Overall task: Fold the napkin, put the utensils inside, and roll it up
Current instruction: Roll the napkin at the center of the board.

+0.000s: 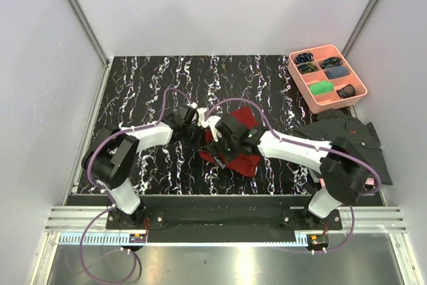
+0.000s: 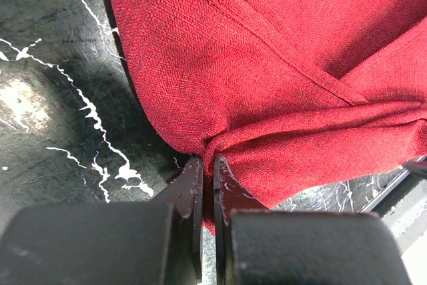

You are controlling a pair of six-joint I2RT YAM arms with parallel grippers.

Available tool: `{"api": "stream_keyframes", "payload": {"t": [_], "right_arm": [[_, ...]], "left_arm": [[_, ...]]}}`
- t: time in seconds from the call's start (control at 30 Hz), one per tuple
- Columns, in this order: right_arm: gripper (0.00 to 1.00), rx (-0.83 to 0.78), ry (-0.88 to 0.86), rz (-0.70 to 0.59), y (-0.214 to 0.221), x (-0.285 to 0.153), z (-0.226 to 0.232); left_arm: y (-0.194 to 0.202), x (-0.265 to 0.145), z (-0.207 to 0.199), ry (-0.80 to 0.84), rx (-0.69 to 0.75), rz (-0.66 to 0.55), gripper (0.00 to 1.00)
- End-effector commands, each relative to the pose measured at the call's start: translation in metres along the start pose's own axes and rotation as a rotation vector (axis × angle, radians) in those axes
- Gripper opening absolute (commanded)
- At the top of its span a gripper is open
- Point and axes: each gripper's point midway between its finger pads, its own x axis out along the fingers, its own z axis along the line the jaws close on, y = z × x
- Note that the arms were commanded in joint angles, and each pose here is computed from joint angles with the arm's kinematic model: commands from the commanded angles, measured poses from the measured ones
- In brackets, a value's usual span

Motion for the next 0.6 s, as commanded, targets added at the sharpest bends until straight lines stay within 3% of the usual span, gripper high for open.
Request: {"api": "stream_keyframes", "payload": {"t": [0.0, 0.57], "right_arm": [[0.75, -0.11, 0.104, -0.081, -0.011, 0.023, -0.017], [0.74, -0.171, 0.097, 0.065, 0.034, 0.068, -0.02]], "left_arm": [[0.024, 0.001, 0.005, -0.015, -0.04, 0.11, 0.0], [0.023, 0.0, -0.004, 0.037, -0.046, 0.118, 0.0]]}}
